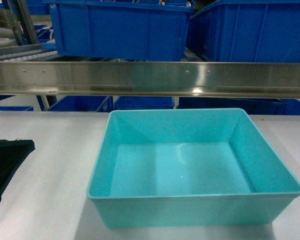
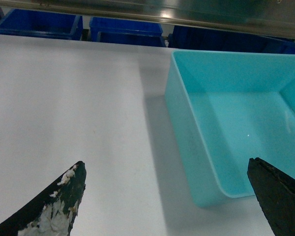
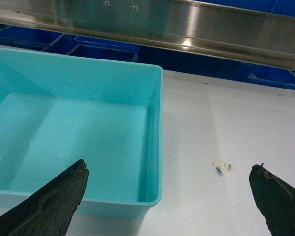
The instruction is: Organize blue bins on left shelf correctly
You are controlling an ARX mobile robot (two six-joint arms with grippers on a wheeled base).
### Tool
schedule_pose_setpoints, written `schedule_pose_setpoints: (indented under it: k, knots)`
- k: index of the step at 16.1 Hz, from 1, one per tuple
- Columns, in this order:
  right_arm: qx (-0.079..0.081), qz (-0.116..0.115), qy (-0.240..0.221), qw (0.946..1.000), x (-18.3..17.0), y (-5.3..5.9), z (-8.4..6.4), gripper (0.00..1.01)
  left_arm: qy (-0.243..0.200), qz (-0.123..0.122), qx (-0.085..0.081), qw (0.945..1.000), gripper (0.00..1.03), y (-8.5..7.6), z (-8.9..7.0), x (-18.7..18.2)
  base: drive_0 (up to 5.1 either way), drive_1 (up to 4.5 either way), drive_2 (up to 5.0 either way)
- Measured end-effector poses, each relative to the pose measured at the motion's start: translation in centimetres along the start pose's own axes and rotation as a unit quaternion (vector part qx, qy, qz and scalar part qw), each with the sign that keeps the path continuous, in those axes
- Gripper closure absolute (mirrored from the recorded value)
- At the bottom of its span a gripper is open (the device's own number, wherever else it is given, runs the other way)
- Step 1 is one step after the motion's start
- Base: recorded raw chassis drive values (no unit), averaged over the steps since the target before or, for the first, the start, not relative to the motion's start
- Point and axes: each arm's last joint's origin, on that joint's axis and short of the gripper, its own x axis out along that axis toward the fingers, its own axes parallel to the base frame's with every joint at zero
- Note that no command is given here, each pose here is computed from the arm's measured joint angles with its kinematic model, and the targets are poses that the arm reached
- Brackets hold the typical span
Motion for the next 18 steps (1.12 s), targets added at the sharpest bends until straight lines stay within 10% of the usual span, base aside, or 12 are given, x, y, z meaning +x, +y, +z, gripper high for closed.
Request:
schedule_pose_setpoints:
  k: [5, 9, 11, 18]
  knots:
    - [0.005, 0.002, 0.003, 1.0, 0.1, 0.0, 0.1, 0.03, 0.002, -0.004, -0.006, 1.0, 0.05, -0.3, 0.0, 0.3, 0.0, 0.0, 0.0]
    - [-0.032, 0.029, 0.121, 0.9917, 2.4, 1.8, -0.2, 0.03, 0.065, 0.002, -0.03, 0.9975, 0.05, -1.1, -0.8, 2.7, 0.0, 0.0, 0.0]
    - [-0.048, 0.01, 0.094, 0.9944, 3.8, 2.5, 1.7, 0.03, 0.07, 0.004, -0.035, 0.997, 0.05, -1.7, 0.0, 3.2, 0.0, 0.0, 0.0]
    - [-0.05, 0.009, 0.108, 0.9929, 4.5, 2.6, 1.0, 0.03, 0.062, 0.0, -0.031, 0.9976, 0.05, -2.2, 0.0, 3.7, 0.0, 0.0, 0.0]
